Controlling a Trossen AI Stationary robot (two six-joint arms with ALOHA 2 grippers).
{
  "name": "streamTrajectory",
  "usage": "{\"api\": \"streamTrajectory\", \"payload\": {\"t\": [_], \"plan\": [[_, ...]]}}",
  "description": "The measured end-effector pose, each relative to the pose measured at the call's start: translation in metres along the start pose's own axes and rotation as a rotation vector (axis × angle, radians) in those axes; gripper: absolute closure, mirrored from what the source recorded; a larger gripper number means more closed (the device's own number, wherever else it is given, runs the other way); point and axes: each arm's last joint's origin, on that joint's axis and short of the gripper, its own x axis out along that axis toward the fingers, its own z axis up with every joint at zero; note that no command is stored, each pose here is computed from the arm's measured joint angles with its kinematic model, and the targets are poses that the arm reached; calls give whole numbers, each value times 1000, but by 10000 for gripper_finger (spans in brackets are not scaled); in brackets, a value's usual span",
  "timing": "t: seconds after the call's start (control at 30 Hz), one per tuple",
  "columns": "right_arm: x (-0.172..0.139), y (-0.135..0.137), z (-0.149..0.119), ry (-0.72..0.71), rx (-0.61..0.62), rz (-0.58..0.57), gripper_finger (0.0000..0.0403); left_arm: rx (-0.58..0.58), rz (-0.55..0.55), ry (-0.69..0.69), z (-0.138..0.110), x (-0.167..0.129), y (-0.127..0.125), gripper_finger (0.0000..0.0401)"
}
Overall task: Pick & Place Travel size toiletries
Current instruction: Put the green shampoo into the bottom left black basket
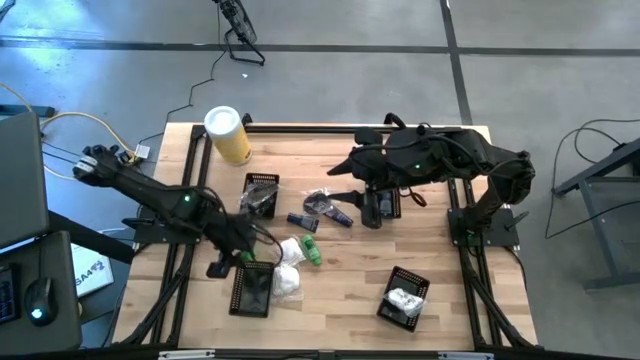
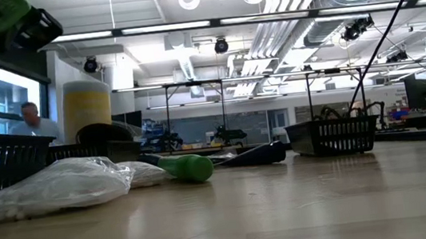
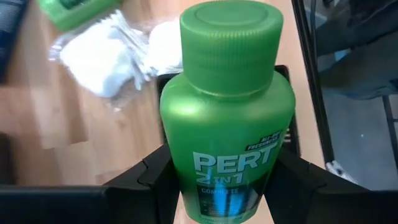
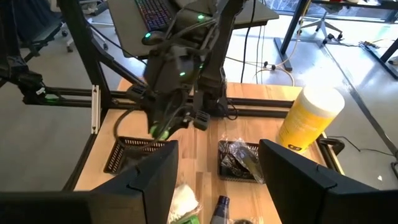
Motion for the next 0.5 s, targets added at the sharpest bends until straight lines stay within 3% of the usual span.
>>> {"api": "streamTrajectory", "payload": {"t": [0.23, 0.5], "plan": [[0, 0, -1, 9, -16, 3, 188, -42, -9, 36, 6, 28, -16, 222], [0, 1, -4, 44, -22, 30, 188, -91, -25, 14, 11, 38, -21, 222]]}}
